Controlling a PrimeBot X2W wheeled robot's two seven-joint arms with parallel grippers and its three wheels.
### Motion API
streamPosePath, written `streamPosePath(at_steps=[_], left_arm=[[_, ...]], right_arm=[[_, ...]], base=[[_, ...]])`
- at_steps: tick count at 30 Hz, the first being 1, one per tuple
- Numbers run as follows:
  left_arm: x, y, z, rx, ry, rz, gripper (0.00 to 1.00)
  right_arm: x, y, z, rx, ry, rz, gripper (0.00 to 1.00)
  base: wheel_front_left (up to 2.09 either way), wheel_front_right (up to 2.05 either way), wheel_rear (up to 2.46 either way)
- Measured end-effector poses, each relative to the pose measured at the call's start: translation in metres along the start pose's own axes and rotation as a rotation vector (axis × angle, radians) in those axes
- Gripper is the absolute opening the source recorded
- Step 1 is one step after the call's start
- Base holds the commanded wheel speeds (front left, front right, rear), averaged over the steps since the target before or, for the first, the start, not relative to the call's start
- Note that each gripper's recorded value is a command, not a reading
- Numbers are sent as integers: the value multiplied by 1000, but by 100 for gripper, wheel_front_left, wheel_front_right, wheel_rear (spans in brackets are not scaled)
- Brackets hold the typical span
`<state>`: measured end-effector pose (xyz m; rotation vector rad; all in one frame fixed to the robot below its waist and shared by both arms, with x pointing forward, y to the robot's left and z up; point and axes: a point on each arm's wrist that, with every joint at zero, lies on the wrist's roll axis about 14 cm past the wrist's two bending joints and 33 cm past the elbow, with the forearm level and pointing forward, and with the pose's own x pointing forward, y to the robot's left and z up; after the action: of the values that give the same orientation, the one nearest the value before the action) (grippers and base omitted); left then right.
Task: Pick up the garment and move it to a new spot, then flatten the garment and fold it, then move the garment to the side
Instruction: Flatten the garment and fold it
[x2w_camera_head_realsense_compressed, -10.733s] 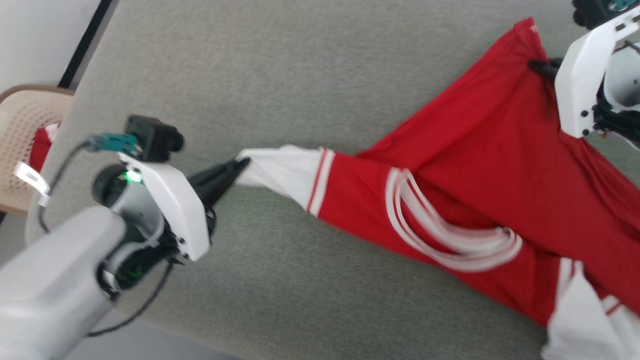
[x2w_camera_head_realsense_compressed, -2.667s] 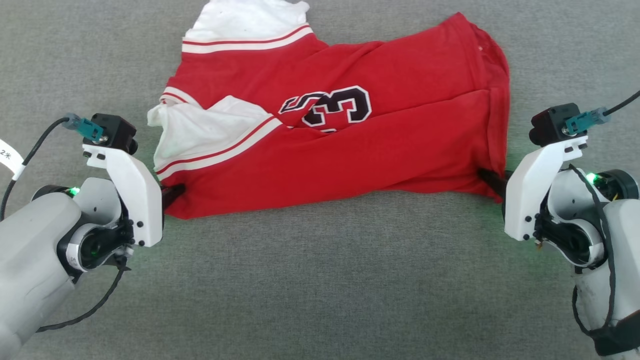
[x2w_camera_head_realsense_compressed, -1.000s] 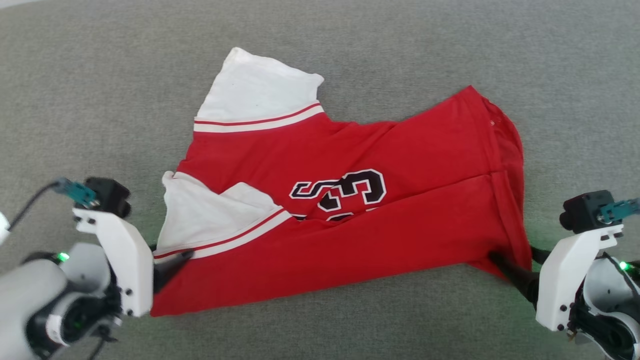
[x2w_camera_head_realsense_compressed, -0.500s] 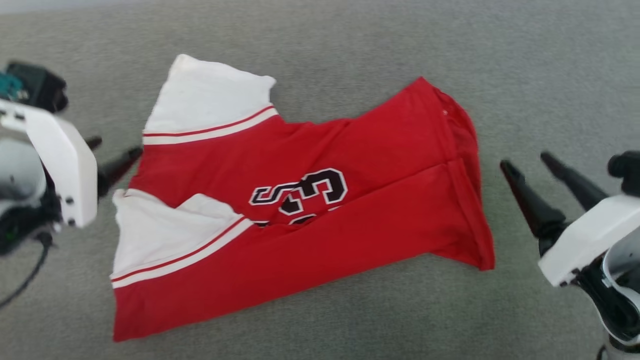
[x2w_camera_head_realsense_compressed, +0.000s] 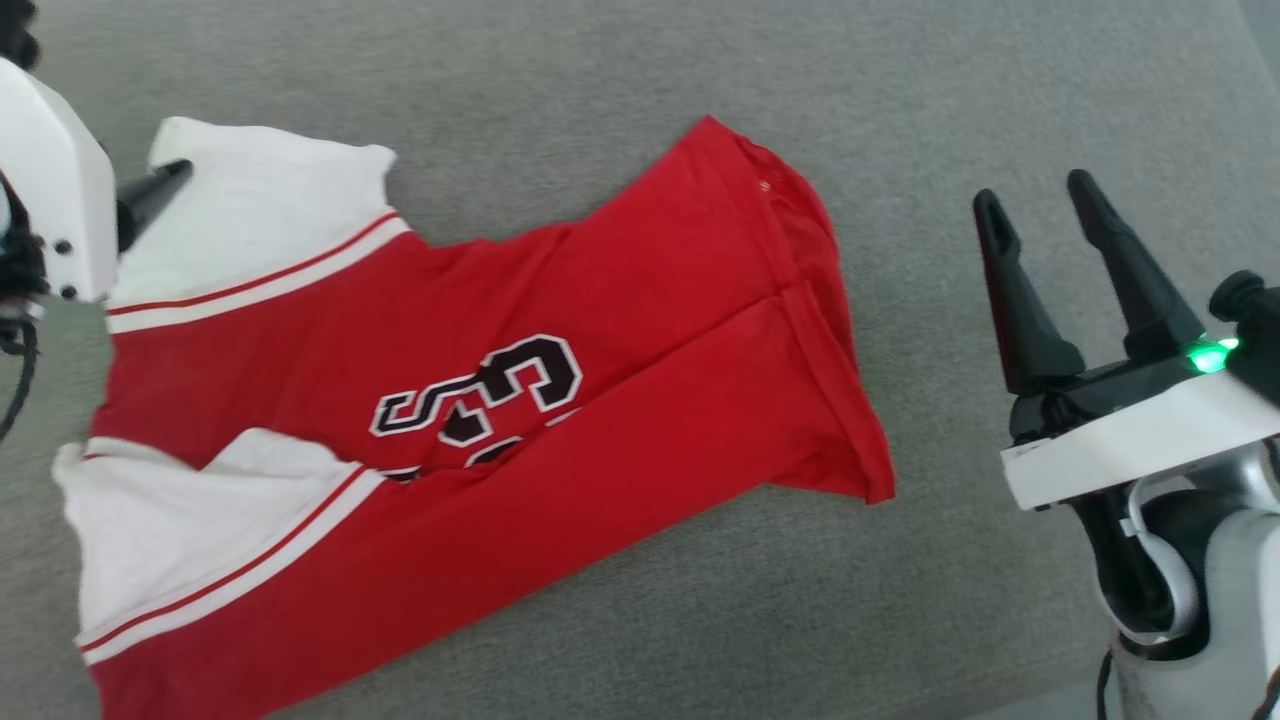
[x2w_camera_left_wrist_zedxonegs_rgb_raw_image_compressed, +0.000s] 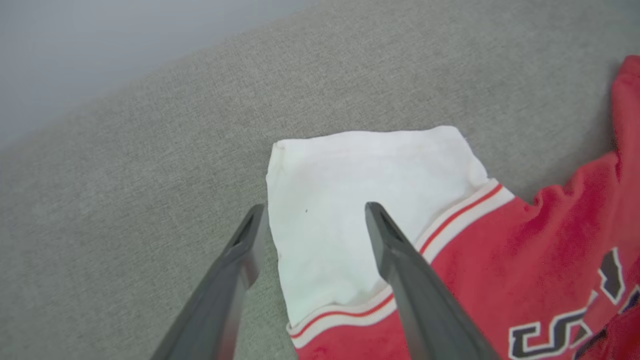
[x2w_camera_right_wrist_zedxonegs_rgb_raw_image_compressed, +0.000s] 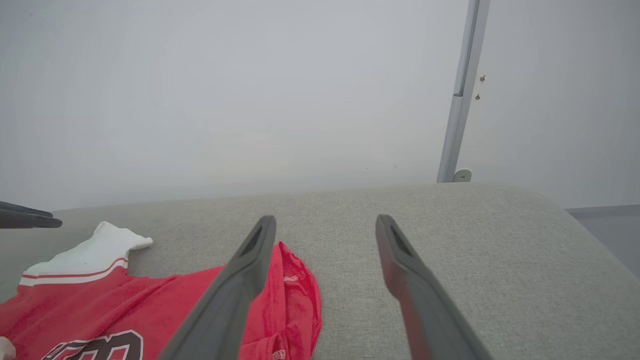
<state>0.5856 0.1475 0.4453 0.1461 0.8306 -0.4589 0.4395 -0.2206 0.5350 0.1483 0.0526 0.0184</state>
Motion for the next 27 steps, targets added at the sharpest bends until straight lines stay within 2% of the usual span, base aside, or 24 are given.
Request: streamPosePath(at_steps=[10, 18, 19, 20, 27], left_arm=[[54, 19, -14, -70, 96, 31, 100], [80, 21, -28, -112, 191, 41, 100], [81, 20, -30, -115, 209, 38, 38], [82, 19, -31, -119, 225, 34, 0], [87, 10, -29, -95, 237, -1, 0]], right_arm=[[6, -3, -21, 6, 36, -16, 100], [22, 2, -39, -7, 115, 24, 100], [26, 2, -42, -8, 128, 29, 100], [29, 2, -45, -10, 149, 34, 100], [69, 13, -57, -44, 265, 113, 100]], base=[[0, 0, 0], [0, 0, 0], [0, 0, 0], [0, 0, 0], [0, 0, 0]])
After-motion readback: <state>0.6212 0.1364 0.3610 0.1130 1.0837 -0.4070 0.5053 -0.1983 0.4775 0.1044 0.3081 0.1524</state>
